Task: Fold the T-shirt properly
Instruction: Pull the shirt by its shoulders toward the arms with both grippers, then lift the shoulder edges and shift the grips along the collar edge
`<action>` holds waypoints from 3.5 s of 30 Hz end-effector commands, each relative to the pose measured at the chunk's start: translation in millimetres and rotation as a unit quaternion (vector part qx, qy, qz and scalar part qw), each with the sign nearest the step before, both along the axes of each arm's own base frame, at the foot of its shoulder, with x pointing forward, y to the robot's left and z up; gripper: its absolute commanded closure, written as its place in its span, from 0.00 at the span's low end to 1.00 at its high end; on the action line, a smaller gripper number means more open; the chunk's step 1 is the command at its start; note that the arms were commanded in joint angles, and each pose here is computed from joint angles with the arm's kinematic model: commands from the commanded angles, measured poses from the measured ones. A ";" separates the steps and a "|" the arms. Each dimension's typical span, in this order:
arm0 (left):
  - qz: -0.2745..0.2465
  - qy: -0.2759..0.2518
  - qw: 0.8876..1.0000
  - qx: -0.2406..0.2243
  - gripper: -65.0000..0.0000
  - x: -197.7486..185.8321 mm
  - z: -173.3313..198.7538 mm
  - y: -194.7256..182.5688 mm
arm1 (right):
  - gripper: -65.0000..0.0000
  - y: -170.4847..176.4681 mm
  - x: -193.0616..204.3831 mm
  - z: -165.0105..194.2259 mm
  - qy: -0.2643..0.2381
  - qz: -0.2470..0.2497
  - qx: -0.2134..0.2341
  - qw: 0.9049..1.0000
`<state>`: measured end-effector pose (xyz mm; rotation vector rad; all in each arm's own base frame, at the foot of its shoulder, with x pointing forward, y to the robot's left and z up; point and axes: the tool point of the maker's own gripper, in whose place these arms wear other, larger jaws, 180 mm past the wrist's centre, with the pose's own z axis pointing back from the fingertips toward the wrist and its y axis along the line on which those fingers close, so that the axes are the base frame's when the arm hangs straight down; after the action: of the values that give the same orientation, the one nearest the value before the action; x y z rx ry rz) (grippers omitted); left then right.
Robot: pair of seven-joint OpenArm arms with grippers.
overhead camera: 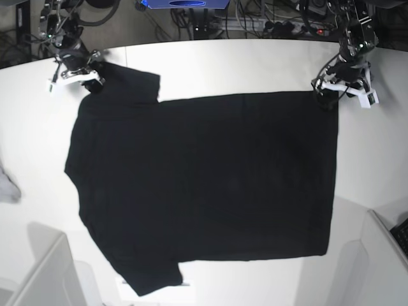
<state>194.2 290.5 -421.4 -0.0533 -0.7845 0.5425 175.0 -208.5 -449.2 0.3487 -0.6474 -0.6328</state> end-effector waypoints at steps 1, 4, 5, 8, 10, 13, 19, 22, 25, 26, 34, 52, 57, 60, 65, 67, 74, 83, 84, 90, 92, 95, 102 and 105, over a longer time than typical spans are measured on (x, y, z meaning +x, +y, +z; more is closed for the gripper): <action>0.000 0.023 1.000 -0.020 0.17 -7.1 -9.2 -7.1 | 1.00 -2.0 -16.0 -9.6 0.037 0.006 -0.006 0.999; 0.007 0.025 0.999 -0.030 0.17 -4.1 -15.2 -9.5 | 1.00 -2.0 -16.0 -9.6 0.037 0.006 -0.006 0.999; 0.008 0.024 0.999 -0.031 0.17 -2.4 -15.8 -10.3 | 1.00 -2.0 -16.0 -9.6 0.037 0.006 -0.006 0.999; -0.007 0.016 0.999 -0.035 0.21 2.2 -14.6 -15.5 | 1.00 -2.0 -16.0 -9.6 0.037 0.006 -0.006 0.999; -0.027 0.007 0.999 -0.041 0.33 4.5 -13.1 -22.9 | 1.00 -2.5 -15.9 -9.5 0.037 0.006 -0.007 0.999; -0.033 0.009 0.998 -0.045 0.59 2.6 -16.9 -23.6 | 1.00 -2.5 -15.2 -9.2 0.036 0.006 -0.007 0.999; -0.030 0.024 0.998 -0.050 1.00 -3.6 -27.0 -23.4 | 1.00 -2.4 -14.3 -7.6 0.033 0.007 -0.008 0.999; -0.029 0.024 0.998 -0.047 1.00 -5.6 -25.6 -21.5 | 1.00 -2.6 -18.9 -5.2 0.033 0.008 -0.011 0.999; -0.029 0.031 0.998 -0.044 1.00 -10.8 -27.6 -19.6 | 1.00 -2.2 -21.5 -3.4 0.033 0.010 -0.012 0.999; -0.029 0.035 0.998 -0.044 1.00 -15.3 -29.1 -19.7 | 1.00 -2.1 -24.6 -4.2 0.036 0.010 -0.012 0.999; -0.055 0.029 0.998 -0.021 1.00 -32.6 -5.5 -26.4 | 1.00 -1.4 -40.9 -5.7 0.051 0.012 -0.014 0.999; -0.032 0.021 0.998 0.044 1.00 -48.5 28.9 23.2 | 1.00 11.6 -58.9 35.2 0.027 0.044 -0.031 0.998; -0.032 0.026 0.998 0.044 1.00 -52.2 27.8 23.7 | 1.00 18.8 -64.2 51.1 0.017 0.054 -0.031 0.998; -0.036 0.027 0.998 0.047 1.00 -55.1 30.9 21.9 | 1.00 23.7 -64.0 58.6 0.010 0.060 -0.030 0.998; -0.048 0.018 0.997 0.052 1.00 -53.7 40.8 14.8 | 1.00 26.3 -52.3 62.0 -0.004 0.063 -0.028 0.998; -0.051 0.011 0.997 0.054 1.00 -49.4 45.0 13.5 | 1.00 26.0 -41.6 65.6 -0.018 0.063 -0.030 0.997; -0.056 0.017 0.998 0.035 1.00 -34.2 44.8 8.5 | 1.00 32.0 -9.0 74.4 -0.035 0.085 -0.019 0.996; -0.053 0.003 0.998 0.021 1.00 -14.5 48.7 3.0 | 1.00 44.4 28.4 88.8 -0.056 0.113 -0.005 0.992; -0.053 -0.002 0.998 0.021 1.00 -10.6 50.5 2.6 | 1.00 44.2 31.9 90.5 -0.058 0.115 -0.005 0.992; -0.030 -0.012 0.999 0.019 1.00 -2.3 53.8 7.9 | 1.00 48.0 57.2 104.5 -0.079 0.129 -0.004 0.988; -0.010 -0.010 1.000 0.018 1.00 -1.7 53.0 12.8 | 1.00 48.2 65.1 109.3 -0.087 0.131 -0.005 0.988; -0.001 -0.011 1.000 0.019 1.00 -0.8 54.7 14.9 | 1.00 49.3 74.5 112.2 -0.091 0.135 -0.002 0.987; 0.020 -0.019 1.000 0.013 1.00 4.7 55.6 17.8 | 1.00 50.4 91.8 111.1 -0.094 0.137 0.007 0.986; 0.053 -0.024 0.998 0.006 1.00 5.8 57.0 23.7 | 1.00 49.4 99.5 109.6 -0.095 0.134 0.010 0.986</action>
<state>194.4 307.3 -376.2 -0.0287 -0.7943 0.6471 266.6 -157.3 -350.5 0.5035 -0.7174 -0.3618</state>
